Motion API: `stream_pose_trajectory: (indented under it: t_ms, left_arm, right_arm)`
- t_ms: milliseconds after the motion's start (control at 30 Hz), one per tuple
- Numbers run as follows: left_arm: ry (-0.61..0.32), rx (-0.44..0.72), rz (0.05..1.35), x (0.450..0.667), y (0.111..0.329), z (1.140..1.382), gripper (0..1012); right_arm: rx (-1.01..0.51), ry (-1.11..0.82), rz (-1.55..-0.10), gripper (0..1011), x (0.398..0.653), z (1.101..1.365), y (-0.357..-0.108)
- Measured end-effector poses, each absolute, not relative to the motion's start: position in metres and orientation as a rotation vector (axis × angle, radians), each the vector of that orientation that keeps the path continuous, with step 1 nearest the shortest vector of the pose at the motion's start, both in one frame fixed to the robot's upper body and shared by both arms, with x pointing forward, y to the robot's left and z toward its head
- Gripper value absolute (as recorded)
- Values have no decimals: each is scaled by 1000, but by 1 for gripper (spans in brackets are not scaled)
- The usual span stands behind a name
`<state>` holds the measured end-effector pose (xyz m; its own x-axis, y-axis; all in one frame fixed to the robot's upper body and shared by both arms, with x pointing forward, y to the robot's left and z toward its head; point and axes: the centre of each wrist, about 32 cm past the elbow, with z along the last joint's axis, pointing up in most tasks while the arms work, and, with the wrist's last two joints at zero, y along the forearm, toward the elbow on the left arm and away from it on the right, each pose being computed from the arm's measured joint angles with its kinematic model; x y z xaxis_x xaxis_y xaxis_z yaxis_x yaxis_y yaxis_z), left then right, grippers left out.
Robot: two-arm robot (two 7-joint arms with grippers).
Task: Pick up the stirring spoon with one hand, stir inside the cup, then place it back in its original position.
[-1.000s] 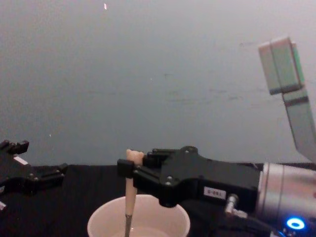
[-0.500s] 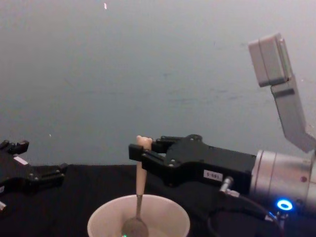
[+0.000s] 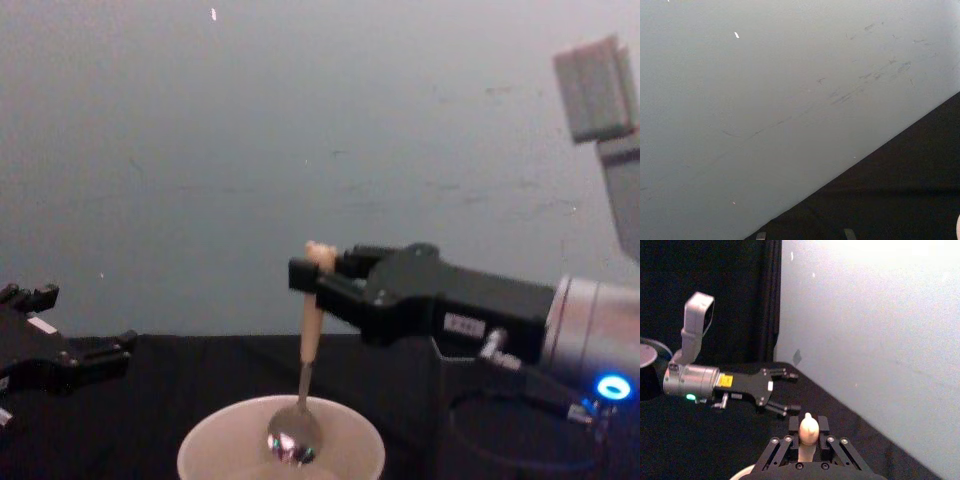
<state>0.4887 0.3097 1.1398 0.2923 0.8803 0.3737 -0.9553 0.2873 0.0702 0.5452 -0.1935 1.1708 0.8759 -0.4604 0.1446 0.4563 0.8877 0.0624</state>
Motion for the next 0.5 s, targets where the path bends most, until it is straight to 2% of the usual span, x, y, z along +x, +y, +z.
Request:
stream_pose_trajectory:
  t_ms: [267, 500]
  left_arm:
    - [-285, 304, 1248, 489, 310, 1140, 1001]
    - [-285, 304, 1248, 489, 310, 1140, 1001]
  right_arm:
    - [70, -193, -500, 214, 545, 1197, -211]
    - [94, -236, -526, 214, 543, 1221, -238]
